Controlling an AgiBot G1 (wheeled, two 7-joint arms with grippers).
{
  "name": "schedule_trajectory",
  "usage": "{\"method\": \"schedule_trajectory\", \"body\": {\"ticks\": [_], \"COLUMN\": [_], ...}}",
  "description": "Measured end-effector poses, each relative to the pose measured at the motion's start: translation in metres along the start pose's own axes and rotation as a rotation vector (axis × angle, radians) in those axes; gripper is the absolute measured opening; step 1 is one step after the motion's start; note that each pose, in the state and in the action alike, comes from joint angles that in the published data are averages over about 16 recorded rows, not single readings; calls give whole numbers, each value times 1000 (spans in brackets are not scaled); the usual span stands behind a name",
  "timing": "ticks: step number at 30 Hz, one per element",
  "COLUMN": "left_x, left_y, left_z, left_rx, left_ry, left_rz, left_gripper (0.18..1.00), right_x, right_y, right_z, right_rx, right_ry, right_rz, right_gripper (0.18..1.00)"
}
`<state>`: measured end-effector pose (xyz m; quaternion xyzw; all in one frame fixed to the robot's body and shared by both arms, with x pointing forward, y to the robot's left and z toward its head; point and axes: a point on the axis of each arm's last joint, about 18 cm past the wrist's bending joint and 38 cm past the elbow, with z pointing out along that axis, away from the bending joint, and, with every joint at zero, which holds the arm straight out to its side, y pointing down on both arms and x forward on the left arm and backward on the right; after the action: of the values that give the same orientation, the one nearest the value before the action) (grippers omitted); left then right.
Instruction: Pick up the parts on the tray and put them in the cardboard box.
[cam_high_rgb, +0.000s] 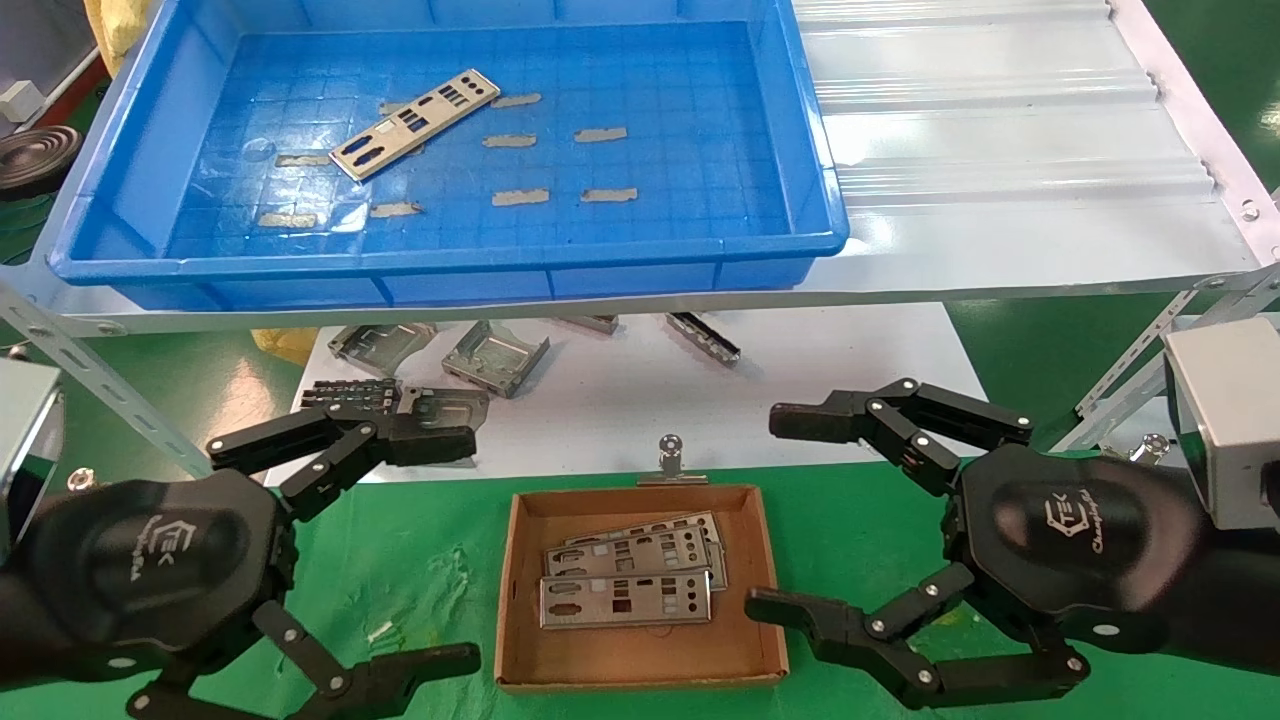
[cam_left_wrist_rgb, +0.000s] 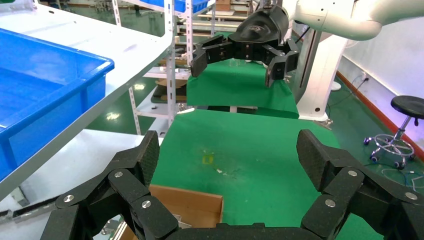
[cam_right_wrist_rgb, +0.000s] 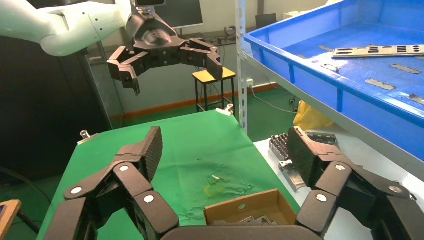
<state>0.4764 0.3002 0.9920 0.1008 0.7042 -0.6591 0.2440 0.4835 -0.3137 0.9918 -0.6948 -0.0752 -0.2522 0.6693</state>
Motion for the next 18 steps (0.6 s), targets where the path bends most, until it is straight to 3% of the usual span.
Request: {"method": "schedule_trajectory", "body": {"ticks": [8, 18], "left_x": [0, 0], "left_y": [0, 0], "left_z": [0, 0], "left_rx": [0, 0], "left_ry": [0, 0], "left_rz": [0, 0], "left_gripper": [1001, 1001], "right_x": [0, 0], "right_y": [0, 0], "right_z": [0, 0], "right_rx": [0, 0], "right_ry": [0, 0], "right_rz": [0, 0], "right_gripper": [853, 635]}}
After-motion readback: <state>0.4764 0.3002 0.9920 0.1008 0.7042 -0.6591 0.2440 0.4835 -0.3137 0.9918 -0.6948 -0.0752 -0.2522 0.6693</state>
